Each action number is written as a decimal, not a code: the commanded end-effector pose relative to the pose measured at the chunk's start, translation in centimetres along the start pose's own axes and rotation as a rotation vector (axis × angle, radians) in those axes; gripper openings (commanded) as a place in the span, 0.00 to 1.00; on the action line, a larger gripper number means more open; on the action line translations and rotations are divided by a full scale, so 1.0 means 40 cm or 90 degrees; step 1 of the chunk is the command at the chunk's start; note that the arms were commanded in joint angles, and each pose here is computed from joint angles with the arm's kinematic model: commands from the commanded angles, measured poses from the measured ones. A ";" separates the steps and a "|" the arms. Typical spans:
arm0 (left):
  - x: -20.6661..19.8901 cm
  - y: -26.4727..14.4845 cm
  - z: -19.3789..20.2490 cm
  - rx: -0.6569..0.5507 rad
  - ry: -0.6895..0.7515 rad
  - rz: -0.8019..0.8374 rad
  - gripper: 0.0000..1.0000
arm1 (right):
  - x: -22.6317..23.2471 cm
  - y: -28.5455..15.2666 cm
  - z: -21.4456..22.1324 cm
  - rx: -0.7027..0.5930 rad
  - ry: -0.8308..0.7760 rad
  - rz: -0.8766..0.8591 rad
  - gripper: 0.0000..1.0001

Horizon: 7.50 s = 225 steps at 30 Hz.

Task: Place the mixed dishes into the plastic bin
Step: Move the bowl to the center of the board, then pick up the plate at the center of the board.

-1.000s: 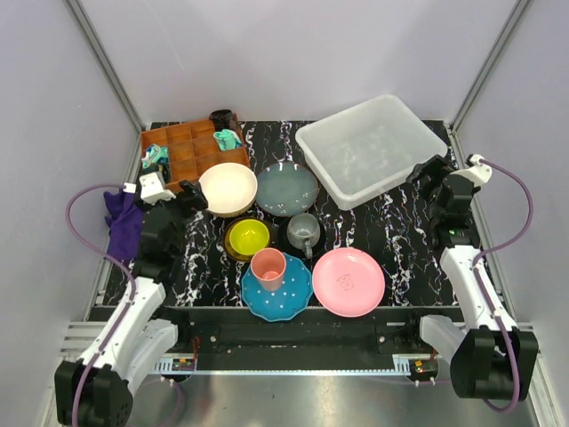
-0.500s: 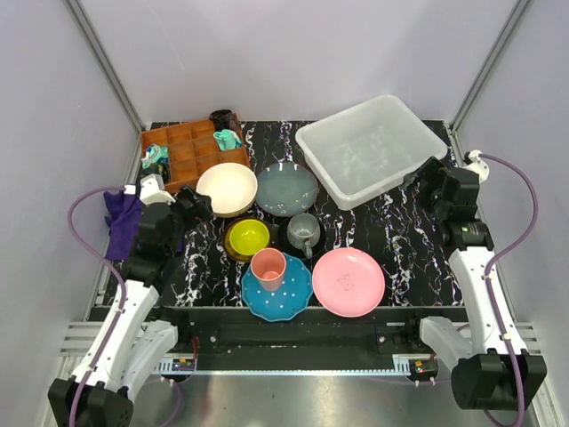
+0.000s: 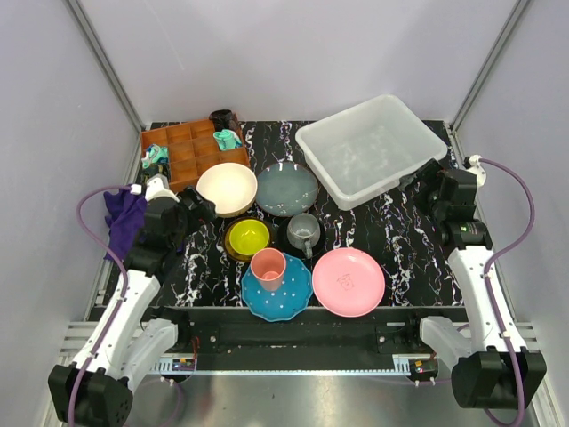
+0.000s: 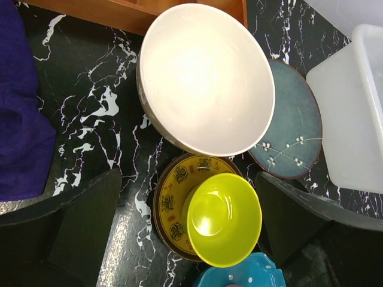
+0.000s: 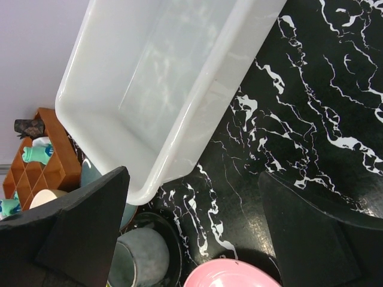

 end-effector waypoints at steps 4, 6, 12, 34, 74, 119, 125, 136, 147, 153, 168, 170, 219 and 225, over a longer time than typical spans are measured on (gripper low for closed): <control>-0.008 -0.002 -0.019 -0.015 -0.002 0.007 0.99 | 0.035 0.010 0.016 0.042 0.015 -0.050 1.00; -0.005 0.005 -0.009 -0.006 0.003 0.004 0.99 | 0.043 0.013 0.013 0.050 0.006 -0.051 1.00; -0.003 0.040 0.012 0.035 0.010 -0.007 0.99 | 0.060 0.010 0.013 0.080 -0.013 -0.051 1.00; -0.016 0.049 0.056 0.064 0.011 0.007 0.98 | 0.192 -0.001 0.160 0.197 -0.160 -0.091 1.00; -0.023 0.222 -0.003 0.061 -0.031 -0.111 0.86 | 0.136 -0.034 0.225 0.237 -0.187 -0.095 1.00; 0.130 0.263 0.062 0.186 -0.019 -0.324 0.00 | 0.130 -0.037 0.244 0.257 -0.174 -0.120 1.00; 0.171 0.211 0.050 0.172 -0.052 -0.364 0.00 | 0.127 -0.038 0.249 0.262 -0.169 -0.124 1.00; 0.224 0.152 0.058 0.164 -0.082 -0.411 0.01 | 0.123 -0.043 0.252 0.268 -0.167 -0.127 1.00; 0.241 0.141 0.079 0.177 -0.087 -0.400 0.45 | 0.124 -0.045 0.251 0.268 -0.163 -0.128 1.00; 0.234 0.127 0.067 0.166 -0.095 -0.384 0.57 | 0.125 -0.049 0.247 0.263 -0.167 -0.131 1.00; 0.166 0.036 -0.063 0.053 -0.076 -0.261 0.76 | 0.134 -0.044 0.233 0.264 -0.216 -0.110 1.00; 0.149 0.025 -0.069 0.044 -0.066 -0.237 0.76 | 0.137 -0.048 0.236 0.269 -0.224 -0.109 1.00; -0.235 0.479 -0.019 0.158 0.162 0.065 0.72 | 0.277 0.020 0.377 0.351 -0.334 -0.139 1.00; -0.232 0.511 0.028 0.181 0.161 0.080 0.72 | 0.271 0.029 0.386 0.359 -0.339 -0.134 1.00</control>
Point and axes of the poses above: each gripper's point midway between its finger pads, its own y axis out along the fingers, its own x axis along the line the jaws close on, z = x × y, the point moved 6 cm from there along -y, back along the fingers, and after that the axes turned 15 degrees about y, right-handed, at the moved point
